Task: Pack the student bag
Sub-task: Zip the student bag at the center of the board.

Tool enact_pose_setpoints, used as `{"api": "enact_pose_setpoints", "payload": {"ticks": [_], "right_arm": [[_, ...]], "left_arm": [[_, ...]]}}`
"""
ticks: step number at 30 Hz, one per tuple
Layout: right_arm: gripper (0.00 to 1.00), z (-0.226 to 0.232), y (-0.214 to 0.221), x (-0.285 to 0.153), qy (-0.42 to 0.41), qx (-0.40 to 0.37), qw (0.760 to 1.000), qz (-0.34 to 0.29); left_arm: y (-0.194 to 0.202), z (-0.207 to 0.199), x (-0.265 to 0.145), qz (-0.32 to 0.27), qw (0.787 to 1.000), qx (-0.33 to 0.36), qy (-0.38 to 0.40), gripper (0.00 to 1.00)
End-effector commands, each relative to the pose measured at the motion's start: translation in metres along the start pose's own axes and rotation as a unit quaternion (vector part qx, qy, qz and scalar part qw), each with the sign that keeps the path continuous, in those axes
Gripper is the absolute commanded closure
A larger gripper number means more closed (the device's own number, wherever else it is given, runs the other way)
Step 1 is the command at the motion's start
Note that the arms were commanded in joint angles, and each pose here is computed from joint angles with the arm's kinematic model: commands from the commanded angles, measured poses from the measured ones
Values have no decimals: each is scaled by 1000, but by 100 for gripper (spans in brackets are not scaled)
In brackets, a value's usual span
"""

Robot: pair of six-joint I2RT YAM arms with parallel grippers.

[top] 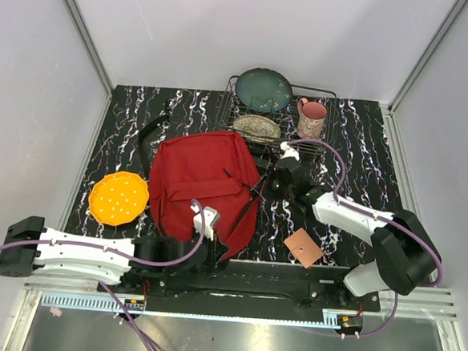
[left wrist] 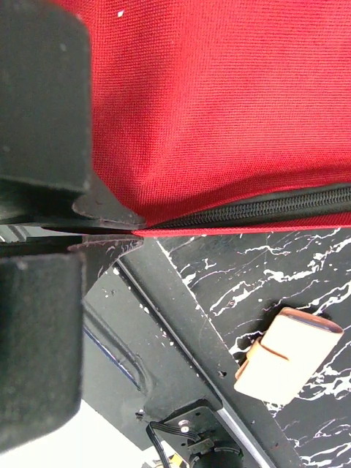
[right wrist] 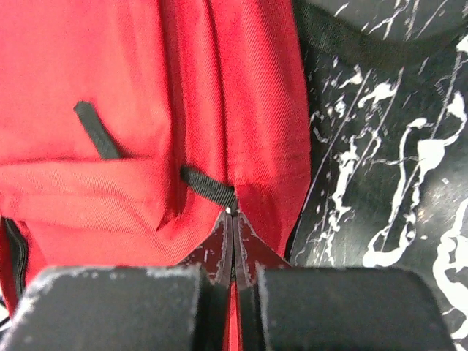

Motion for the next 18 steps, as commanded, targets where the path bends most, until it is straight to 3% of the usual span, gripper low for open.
{"api": "enact_pose_setpoints", "payload": {"ticks": [1,11,12,13,14,15,17,18], "right_arm": [[100,-35,-104,-14,88,11,977,-194],[100,-23,-98,-20,37,0,983,-180],[98,-19,-94,-22,23,6,985,-169],[91,-16,-91,-28,13,6,987,-159],[77,-8,-86,-32,-14,5,990,-143],[72,-5,-78,-36,-29,12,991,-131],[61,11,-69,-53,-87,5,990,-109],[52,14,-60,-57,-102,0,990,-93]], "left_arm": [[47,4,-19,118,993,18,22,100],[57,-1,-15,120,993,12,19,100],[54,-5,-15,117,993,13,18,96],[54,-5,-14,115,993,17,13,84],[52,-7,-13,112,993,18,13,57],[48,-13,-13,108,994,15,17,42],[39,-19,-14,89,996,19,21,22],[34,-20,-15,81,996,23,19,18]]}}
Point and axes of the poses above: each gripper's point midway between its finger pads, its own x axis out along the fingers, its own z axis along the line the jaws close on, y = z × x, the point moved 4 cm from there along -x, back along the fingers, and after that the axes turned 11 degrees about -x, right-handed, at the moved point
